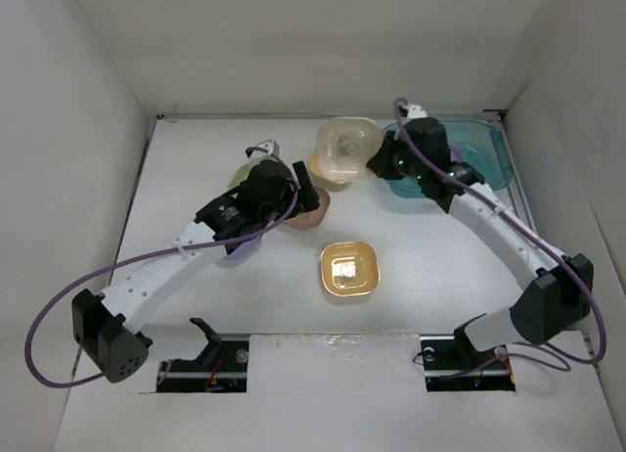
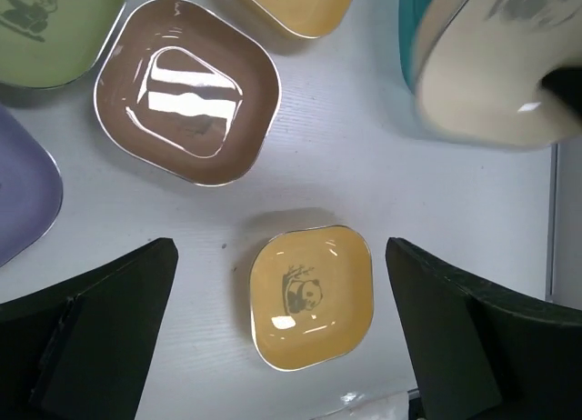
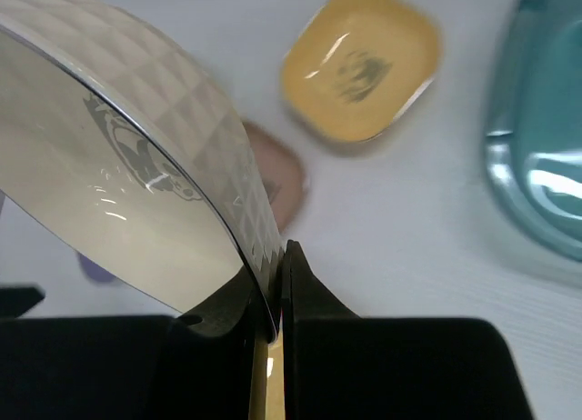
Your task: Place the plates into the plastic bin on the countertop
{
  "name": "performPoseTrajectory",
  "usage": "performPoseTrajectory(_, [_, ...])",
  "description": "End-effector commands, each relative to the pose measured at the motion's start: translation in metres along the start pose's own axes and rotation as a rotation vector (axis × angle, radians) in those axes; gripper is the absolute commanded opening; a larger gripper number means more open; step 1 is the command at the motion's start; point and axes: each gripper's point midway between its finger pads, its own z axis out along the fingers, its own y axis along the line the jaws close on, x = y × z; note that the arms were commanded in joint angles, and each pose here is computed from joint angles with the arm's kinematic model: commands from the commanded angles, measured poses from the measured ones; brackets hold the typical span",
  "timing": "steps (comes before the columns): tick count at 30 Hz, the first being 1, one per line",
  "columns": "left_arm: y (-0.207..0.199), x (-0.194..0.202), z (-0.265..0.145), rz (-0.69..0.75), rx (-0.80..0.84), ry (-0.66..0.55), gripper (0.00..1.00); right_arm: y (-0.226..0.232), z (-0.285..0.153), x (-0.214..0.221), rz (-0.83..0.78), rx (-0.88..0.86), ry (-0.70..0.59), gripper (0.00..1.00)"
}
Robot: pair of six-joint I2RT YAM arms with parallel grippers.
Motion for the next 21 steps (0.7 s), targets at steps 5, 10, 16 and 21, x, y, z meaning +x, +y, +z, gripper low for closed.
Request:
performPoseTrajectory(5, [-0.038, 0.042, 0.015, 0.021, 0.086, 0.076, 1.00, -0.153, -0.017, -0.067, 0.170, 0.366, -0.122, 0.00])
performPoseTrajectory(10, [-0.044, 0.122, 0.035, 0.095, -0.026, 0.206, 1.00, -0.220, -0.004, -0.051, 0.243, 0.476, -0.052, 0.66])
performPoseTrajectory(16, [-0.019, 0.170, 0.050, 0.097, -0.113, 0.280, 1.00, -0.208, -0.012, -0.050, 0.232, 0.471, -0.081, 1.00])
performPoseTrajectory(21, [0.006, 0.190, 0.053, 0.083, -0.162, 0.314, 0.97, -0.181, -0.040, -0.070, 0.202, 0.434, -0.164, 1.00])
